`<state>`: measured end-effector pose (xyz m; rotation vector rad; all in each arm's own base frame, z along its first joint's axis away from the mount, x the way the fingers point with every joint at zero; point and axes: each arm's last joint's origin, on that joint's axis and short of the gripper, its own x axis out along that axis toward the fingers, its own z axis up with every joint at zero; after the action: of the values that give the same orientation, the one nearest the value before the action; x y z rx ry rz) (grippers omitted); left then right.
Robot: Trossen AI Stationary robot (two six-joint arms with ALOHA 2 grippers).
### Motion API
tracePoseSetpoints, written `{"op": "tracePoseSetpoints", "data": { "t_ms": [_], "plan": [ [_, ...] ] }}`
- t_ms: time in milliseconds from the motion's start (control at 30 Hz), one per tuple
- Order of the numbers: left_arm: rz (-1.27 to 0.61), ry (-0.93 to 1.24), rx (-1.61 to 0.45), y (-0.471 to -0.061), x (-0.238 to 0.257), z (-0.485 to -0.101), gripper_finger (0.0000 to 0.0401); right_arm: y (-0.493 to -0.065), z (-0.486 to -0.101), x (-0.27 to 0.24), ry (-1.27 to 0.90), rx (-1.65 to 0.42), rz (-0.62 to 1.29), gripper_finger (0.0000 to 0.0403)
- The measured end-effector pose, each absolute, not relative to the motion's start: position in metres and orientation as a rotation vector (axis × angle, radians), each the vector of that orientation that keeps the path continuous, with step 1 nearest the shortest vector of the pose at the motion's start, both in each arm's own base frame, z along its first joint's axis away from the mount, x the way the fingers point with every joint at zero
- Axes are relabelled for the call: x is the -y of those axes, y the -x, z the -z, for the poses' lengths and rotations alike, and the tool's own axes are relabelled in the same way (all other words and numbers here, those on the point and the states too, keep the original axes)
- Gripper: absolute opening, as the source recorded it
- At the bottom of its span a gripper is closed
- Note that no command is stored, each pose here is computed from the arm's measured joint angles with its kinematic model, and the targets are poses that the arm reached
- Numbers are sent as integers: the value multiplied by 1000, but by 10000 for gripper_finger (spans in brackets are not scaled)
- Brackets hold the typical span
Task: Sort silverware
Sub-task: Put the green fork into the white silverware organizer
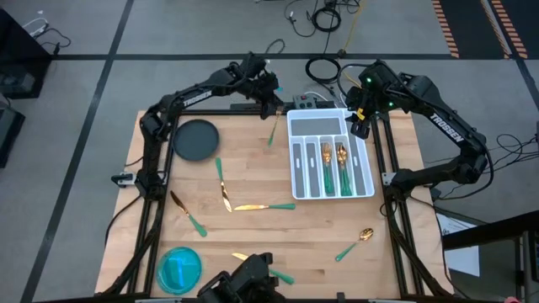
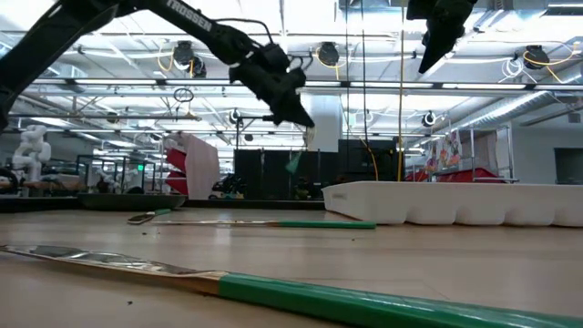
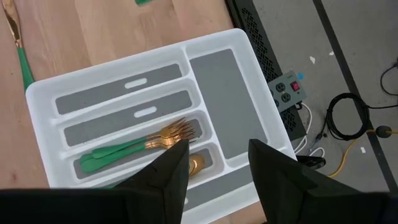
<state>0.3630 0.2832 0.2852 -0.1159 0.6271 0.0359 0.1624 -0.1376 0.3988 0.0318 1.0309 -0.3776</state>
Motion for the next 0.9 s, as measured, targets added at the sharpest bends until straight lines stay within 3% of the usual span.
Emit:
{"op": "tracePoseSetpoints", "data": {
  "t_ms": [900],
  "plan": [
    [-148,0,-284,-335,-259,-390,0,-164,-400,139,-42,-1001,398,160]
  ]
}}
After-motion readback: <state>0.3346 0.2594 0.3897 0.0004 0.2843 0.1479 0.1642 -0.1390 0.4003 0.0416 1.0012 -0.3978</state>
